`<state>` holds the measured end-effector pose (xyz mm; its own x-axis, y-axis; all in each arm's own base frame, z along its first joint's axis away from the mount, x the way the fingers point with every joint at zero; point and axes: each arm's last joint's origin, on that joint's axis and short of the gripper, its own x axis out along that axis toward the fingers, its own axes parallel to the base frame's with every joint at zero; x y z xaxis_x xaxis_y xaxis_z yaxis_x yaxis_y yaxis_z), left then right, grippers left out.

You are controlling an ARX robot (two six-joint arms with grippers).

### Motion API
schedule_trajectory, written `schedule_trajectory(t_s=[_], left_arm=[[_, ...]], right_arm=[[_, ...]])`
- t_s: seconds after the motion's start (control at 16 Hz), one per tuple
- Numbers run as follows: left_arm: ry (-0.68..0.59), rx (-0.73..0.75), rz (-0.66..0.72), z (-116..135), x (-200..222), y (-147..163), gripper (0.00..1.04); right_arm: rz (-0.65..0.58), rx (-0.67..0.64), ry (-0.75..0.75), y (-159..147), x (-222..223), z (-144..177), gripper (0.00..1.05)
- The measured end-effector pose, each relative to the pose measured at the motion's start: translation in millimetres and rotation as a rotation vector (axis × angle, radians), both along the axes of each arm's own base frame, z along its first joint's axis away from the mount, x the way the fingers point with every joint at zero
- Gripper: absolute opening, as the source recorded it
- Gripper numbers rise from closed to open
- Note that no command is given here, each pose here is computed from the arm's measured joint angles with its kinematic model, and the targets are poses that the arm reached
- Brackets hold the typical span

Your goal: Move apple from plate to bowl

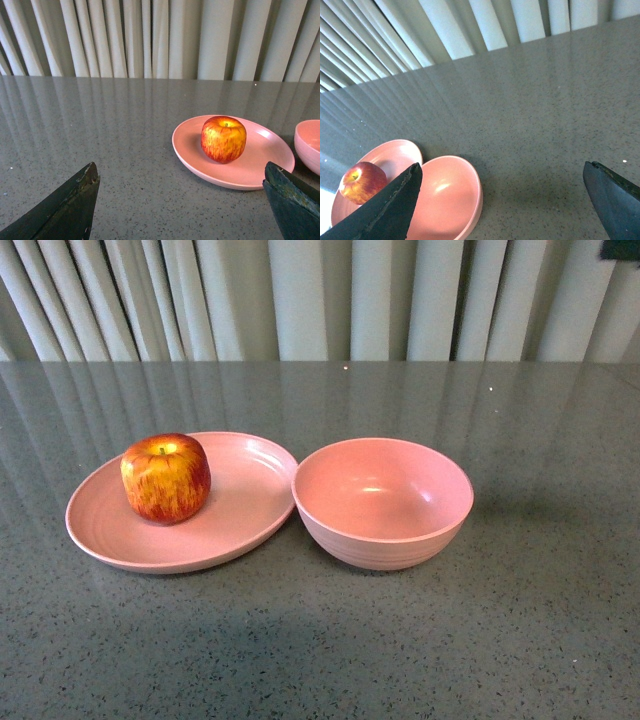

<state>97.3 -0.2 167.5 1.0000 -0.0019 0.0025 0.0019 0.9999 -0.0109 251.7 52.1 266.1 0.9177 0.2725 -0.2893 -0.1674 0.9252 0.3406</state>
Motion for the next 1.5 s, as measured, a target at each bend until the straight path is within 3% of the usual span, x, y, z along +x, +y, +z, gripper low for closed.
schedule_trajectory(t_s=[0.12, 0.19, 0.25, 0.44, 0.62, 1.5], left_arm=[[0.000, 0.000, 0.000, 0, 0, 0, 0.98], [0.000, 0.000, 0.000, 0, 0, 0, 0.98], [0.000, 0.000, 0.000, 0, 0, 0, 0.98], [0.000, 0.000, 0.000, 0, 0, 0, 0.98], [0.000, 0.000, 0.000, 0, 0, 0, 0.98], [0.000, 0.000, 0.000, 0, 0, 0, 0.98]], right_arm=[[-0.056, -0.001, -0.093, -12, -41, -3, 0.97], [-0.173, -0.080, -0.259, -20, -62, -7, 0.85], [-0.231, -0.168, -0.302, -31, -82, -17, 0.74], [-0.231, -0.292, -0.283, -52, -127, -63, 0.37], [-0.237, -0.296, -0.352, -52, -136, -66, 0.02], [-0.231, -0.310, -0.341, -52, -155, -99, 0.02]])
